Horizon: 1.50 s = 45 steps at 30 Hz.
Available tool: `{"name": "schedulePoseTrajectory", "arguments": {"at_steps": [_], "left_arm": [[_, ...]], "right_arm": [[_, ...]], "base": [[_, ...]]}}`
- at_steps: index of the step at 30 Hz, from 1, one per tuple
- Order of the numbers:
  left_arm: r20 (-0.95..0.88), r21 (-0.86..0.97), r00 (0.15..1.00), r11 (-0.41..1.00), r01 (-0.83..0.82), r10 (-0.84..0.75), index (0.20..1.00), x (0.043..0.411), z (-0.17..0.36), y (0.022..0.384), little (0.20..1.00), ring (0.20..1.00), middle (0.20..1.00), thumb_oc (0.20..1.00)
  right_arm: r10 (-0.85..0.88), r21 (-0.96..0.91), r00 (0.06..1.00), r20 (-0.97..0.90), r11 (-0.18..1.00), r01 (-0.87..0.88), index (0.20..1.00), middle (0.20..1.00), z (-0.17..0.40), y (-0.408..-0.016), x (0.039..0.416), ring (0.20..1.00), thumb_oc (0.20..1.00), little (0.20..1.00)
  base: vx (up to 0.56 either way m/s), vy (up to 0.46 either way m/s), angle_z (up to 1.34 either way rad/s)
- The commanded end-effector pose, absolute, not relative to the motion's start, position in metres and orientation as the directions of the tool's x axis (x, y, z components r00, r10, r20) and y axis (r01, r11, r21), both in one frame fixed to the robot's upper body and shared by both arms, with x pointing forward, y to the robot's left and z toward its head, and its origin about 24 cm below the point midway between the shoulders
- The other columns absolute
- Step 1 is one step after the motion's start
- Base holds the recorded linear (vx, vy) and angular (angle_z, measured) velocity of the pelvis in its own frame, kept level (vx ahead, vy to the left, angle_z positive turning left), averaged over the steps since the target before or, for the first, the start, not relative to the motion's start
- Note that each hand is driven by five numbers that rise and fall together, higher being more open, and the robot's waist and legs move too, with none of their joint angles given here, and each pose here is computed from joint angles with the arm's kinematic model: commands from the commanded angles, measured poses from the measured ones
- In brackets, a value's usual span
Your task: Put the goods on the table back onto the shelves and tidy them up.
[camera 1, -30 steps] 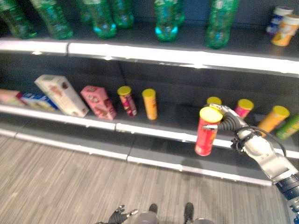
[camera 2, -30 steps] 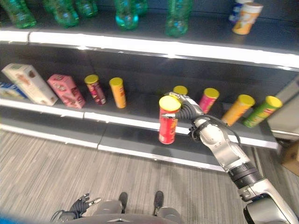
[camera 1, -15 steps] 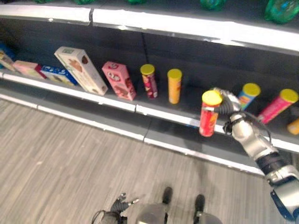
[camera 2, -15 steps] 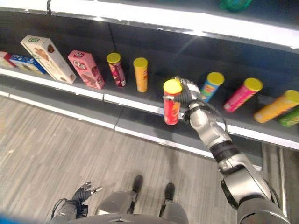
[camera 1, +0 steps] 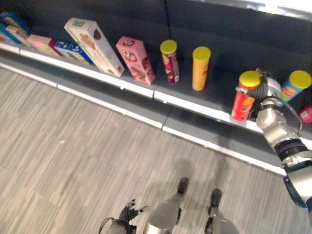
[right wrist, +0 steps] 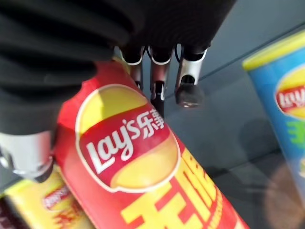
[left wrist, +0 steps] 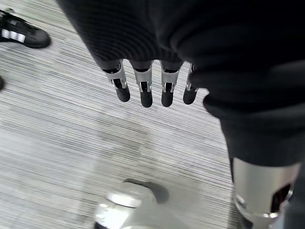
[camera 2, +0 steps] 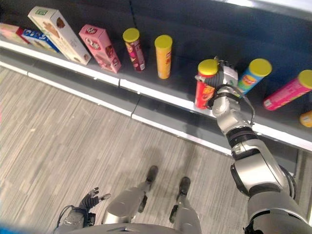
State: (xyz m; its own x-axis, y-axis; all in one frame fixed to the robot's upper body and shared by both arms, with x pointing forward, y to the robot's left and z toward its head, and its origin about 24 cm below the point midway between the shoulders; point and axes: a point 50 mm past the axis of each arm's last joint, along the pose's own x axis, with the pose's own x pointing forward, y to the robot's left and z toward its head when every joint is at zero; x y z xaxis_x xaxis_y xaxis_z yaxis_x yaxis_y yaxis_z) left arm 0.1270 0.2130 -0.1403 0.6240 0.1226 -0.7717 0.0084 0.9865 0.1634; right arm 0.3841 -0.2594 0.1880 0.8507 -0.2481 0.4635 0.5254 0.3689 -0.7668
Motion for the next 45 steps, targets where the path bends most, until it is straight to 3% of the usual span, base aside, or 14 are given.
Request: {"name": "schedulePoseTrajectory", "arguments": {"at_steps": [1, 7, 10, 22, 45], "left_arm": [[-0.740, 0.192, 0.660, 0.981, 0.026, 0.128, 1.000, 0.141, -0.135, 0.216, 1.000, 1.000, 1.000, 1.000], [-0.715, 0.184, 0.692, 0.982, 0.043, 0.104, 1.000, 0.151, -0.130, 0.211, 1.000, 1.000, 1.000, 1.000], [-0.705, 0.184, 0.704, 0.980, 0.070, 0.083, 1.000, 0.155, -0.127, 0.208, 1.000, 1.000, 1.000, 1.000], [-0.676, 0.186, 0.734, 0.978, 0.089, 0.062, 1.000, 0.166, -0.122, 0.202, 1.000, 1.000, 1.000, 1.000], [-0.634, 0.189, 0.772, 0.978, 0.086, 0.055, 1.000, 0.176, -0.115, 0.197, 1.000, 1.000, 1.000, 1.000]], "right_arm": [[-0.219, -0.641, 0.723, 0.655, 0.345, 0.686, 0.200, 0.200, 0.246, -0.258, 0.382, 0.200, 0.200, 0.200], [-0.258, -0.615, 0.683, 0.684, 0.301, 0.729, 0.200, 0.200, 0.266, -0.271, 0.382, 0.200, 0.200, 0.200], [-0.292, -0.553, 0.601, 0.744, 0.236, 0.799, 0.200, 0.200, 0.297, -0.289, 0.373, 0.200, 0.200, 0.200], [-0.366, -0.461, 0.502, 0.784, 0.199, 0.865, 0.200, 0.200, 0.314, -0.305, 0.363, 0.200, 0.200, 0.200], [-0.443, -0.494, 0.523, 0.728, 0.191, 0.848, 0.200, 0.200, 0.291, -0.318, 0.365, 0.200, 0.200, 0.200]], "base": [[0.00, -0.002, 0.16], [0.02, -0.003, 0.13], [0.03, -0.027, 0.17], [0.01, -0.004, 0.10], [0.00, 0.000, 0.00]]}}
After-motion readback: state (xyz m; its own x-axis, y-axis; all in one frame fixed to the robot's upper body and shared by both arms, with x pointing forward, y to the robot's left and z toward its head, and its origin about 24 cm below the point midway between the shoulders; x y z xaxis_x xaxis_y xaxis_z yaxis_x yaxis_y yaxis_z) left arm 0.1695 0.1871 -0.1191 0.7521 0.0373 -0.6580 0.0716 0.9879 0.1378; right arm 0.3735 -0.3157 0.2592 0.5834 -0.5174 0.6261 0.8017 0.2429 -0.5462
